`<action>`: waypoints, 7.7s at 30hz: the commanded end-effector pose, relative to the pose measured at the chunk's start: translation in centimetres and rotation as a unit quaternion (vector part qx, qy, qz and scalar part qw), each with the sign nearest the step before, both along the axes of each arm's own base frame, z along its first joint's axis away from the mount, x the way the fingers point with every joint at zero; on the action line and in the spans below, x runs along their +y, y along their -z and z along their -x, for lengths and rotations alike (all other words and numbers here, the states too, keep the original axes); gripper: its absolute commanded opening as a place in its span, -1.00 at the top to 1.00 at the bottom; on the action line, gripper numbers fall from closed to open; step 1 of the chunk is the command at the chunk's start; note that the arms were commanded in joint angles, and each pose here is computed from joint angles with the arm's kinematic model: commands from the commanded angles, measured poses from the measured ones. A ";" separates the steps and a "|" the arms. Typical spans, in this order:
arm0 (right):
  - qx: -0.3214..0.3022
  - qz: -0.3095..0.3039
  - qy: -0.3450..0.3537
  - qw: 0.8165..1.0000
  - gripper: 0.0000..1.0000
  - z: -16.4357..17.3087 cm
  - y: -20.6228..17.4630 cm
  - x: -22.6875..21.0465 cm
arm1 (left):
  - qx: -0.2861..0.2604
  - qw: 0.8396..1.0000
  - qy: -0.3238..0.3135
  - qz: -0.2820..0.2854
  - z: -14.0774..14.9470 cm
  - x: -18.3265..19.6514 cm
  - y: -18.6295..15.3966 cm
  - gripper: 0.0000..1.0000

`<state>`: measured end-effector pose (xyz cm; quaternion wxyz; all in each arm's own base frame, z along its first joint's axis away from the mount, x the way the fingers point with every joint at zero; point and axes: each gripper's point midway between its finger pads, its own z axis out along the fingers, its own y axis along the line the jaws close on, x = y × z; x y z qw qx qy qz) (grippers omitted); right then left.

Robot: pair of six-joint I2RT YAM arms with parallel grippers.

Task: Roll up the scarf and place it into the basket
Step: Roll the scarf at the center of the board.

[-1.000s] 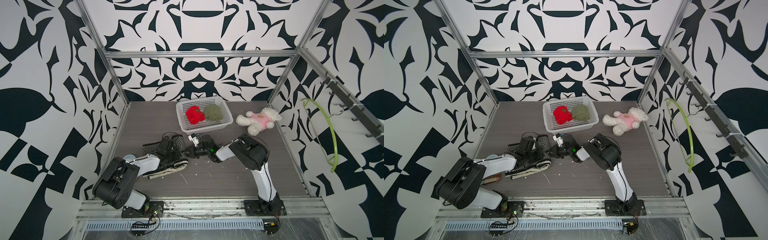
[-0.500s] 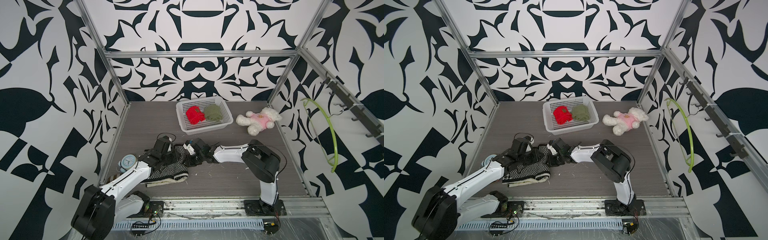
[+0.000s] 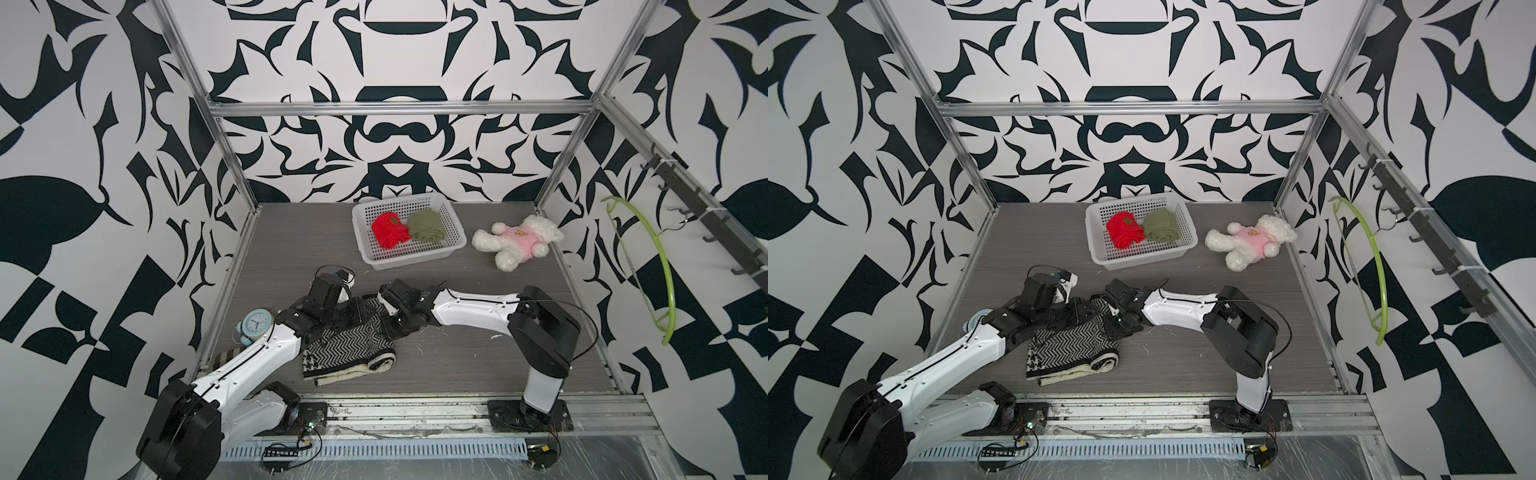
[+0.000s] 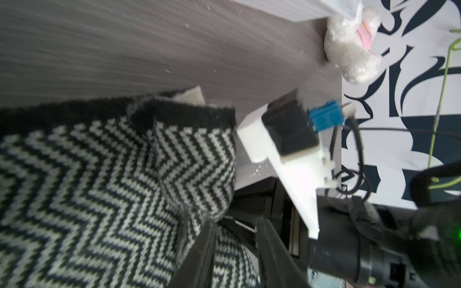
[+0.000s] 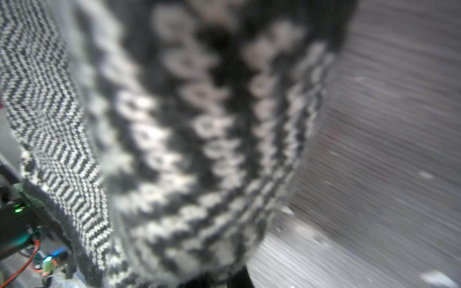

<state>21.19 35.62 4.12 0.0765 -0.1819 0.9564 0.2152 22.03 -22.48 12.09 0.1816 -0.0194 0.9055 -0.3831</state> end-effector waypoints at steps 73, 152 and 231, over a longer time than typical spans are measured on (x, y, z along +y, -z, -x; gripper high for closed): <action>0.041 -0.228 -0.019 0.973 0.15 0.1 -0.8 4.7 | 0.104 0.979 -0.090 -0.150 4.8 6.2 15.6 1.00; -0.068 0.146 0.088 0.983 1.00 1.2 -1.5 -11.7 | -0.044 0.991 0.077 0.101 1.0 -5.7 -3.1 0.87; 0.122 -0.158 -0.015 0.980 0.05 3.4 0.9 1.7 | 0.133 0.987 -0.020 -0.090 3.2 -2.4 14.0 1.00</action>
